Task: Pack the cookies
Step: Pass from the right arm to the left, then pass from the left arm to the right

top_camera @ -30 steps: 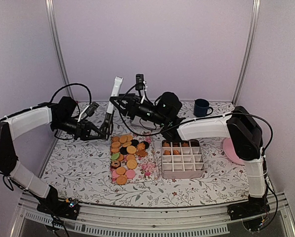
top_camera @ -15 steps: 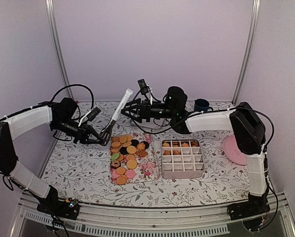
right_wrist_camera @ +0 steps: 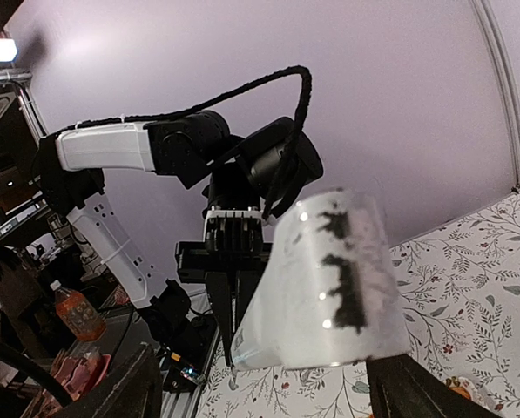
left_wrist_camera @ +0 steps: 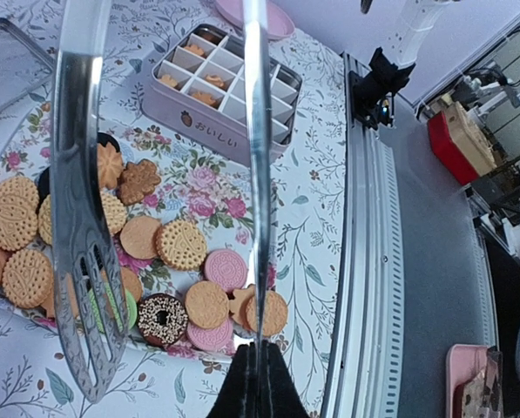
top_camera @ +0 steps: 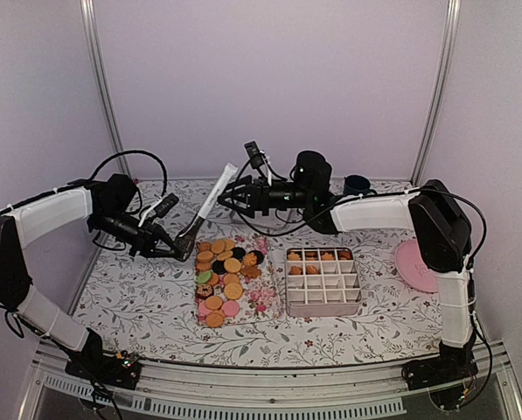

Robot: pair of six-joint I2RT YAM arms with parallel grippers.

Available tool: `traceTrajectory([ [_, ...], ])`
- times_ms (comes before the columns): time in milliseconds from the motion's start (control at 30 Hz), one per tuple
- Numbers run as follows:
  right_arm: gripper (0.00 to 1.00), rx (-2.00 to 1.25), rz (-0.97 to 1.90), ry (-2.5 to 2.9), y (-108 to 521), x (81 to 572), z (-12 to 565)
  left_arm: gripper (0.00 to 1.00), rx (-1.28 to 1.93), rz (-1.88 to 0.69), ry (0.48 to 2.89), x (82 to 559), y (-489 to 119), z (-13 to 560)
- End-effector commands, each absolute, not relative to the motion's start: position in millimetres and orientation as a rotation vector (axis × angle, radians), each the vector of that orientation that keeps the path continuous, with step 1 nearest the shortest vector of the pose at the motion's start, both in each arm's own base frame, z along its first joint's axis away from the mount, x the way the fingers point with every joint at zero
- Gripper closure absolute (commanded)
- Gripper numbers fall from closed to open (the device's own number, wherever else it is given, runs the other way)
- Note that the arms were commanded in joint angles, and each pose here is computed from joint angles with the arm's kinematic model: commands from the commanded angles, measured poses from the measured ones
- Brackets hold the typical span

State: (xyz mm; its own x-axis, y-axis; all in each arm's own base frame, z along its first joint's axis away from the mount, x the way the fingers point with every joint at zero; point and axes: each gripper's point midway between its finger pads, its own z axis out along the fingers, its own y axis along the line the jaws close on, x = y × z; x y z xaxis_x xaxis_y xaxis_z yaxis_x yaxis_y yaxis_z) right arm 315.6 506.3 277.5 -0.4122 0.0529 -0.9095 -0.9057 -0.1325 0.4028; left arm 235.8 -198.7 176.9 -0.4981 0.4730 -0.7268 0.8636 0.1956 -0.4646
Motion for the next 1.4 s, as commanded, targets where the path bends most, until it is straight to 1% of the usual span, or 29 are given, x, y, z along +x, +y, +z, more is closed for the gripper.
traceTrajectory([
  [0,0.17,-0.973,1.628,1.291,499,321,317,1.0,1.284,-1.216,1.991,238,-202,188],
  [200,0.17,-0.962,1.634,1.324,493,324,309,1.0,1.286,-1.212,1.979,239,-202,191],
  [467,0.17,-0.912,1.541,1.414,487,341,292,1.0,1.287,-1.212,1.961,240,-203,195],
  [833,0.17,-1.036,1.69,1.301,505,311,308,1.0,1.284,-1.217,1.974,240,-203,193],
  [1167,0.23,-1.093,1.754,1.31,517,307,299,1.0,1.296,-1.221,1.962,238,-204,195],
  [1367,0.3,-1.161,1.795,1.31,523,294,292,1.0,1.308,-1.218,1.964,238,-203,194],
])
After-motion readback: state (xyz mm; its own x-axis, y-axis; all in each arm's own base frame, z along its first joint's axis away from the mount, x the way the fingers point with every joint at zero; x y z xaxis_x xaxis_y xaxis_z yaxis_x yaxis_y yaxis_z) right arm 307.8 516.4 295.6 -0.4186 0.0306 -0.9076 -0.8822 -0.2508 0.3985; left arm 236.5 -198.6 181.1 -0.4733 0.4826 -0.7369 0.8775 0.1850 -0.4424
